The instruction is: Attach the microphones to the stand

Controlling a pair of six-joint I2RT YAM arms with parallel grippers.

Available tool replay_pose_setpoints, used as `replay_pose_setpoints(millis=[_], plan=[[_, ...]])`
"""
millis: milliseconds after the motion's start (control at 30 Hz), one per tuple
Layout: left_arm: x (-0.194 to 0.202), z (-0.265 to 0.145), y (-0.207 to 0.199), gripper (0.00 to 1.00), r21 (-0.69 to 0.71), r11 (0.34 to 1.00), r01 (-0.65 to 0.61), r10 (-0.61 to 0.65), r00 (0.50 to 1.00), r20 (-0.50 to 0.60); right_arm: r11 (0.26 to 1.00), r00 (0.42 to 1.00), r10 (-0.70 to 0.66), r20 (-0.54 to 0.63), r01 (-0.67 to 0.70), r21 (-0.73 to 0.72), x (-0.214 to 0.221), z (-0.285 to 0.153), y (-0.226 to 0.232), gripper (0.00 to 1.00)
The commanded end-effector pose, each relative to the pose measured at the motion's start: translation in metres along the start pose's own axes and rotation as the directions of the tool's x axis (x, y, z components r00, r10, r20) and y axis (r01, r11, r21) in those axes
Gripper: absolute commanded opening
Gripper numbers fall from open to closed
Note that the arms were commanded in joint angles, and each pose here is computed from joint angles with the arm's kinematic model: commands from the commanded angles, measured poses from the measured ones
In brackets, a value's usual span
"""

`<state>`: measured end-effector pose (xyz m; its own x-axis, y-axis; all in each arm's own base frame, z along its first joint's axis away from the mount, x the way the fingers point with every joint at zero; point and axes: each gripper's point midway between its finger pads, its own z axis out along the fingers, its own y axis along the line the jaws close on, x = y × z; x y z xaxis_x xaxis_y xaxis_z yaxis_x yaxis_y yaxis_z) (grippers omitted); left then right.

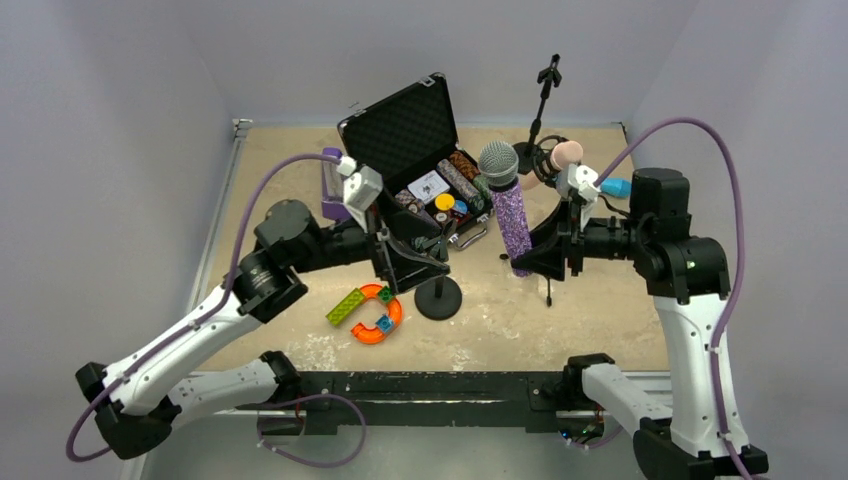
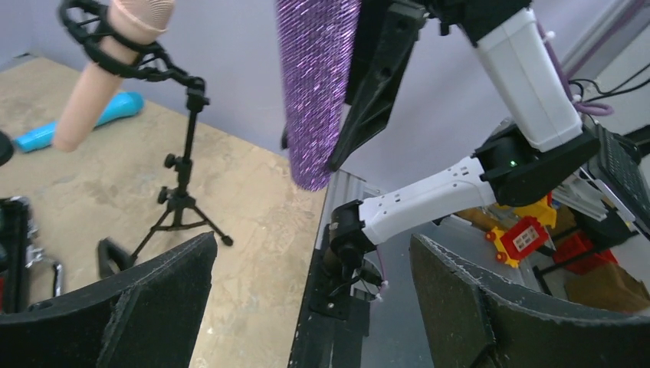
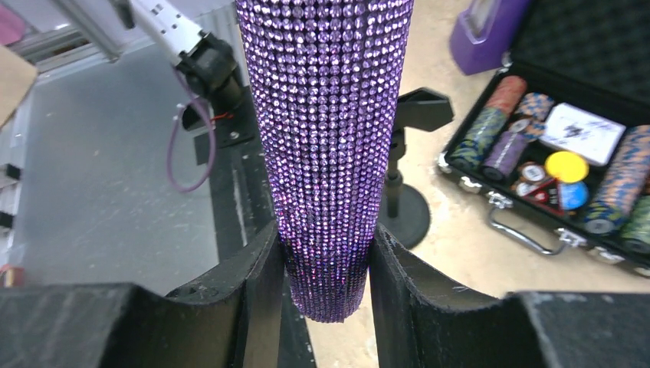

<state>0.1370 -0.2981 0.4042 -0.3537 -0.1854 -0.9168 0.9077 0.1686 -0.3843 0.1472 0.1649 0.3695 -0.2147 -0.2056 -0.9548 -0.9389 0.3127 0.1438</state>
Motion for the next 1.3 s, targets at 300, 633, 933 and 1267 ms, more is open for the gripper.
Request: replay_pose_setpoints(millis=[300,633,933,1267], plan=[[-0.057,0.071,-0.045,0.99,0.157,0.949,-0.275,0.235,0.944,0.232,0.971,0.998,-0.017,0.059,0.031,-0.239,-0.002,0.014,0.033,0.00],[-0.075,0.098,-0.042,0.82,0.148,0.962,-0.228,0.178,0.941,0.287,0.962,0.999,-0.008,0.042,0.019,-0.271,0.003,0.018,0.035,0.00],[-0.067,0.098,-0.047,0.00,0.186,0.960,-0.210,0.161,0.956,0.246,0.965,0.999,-0.024,0.033,0.032,-0.262,0.007,0.019,0.033,0.25],[-0.081,0.083,-0.054,0.00,0.193,0.964,-0.182,0.107,0.932,0.348,0.940,0.996,-0.050,0.074,0.073,-0.334,0.008,0.030,0.036,0.82]])
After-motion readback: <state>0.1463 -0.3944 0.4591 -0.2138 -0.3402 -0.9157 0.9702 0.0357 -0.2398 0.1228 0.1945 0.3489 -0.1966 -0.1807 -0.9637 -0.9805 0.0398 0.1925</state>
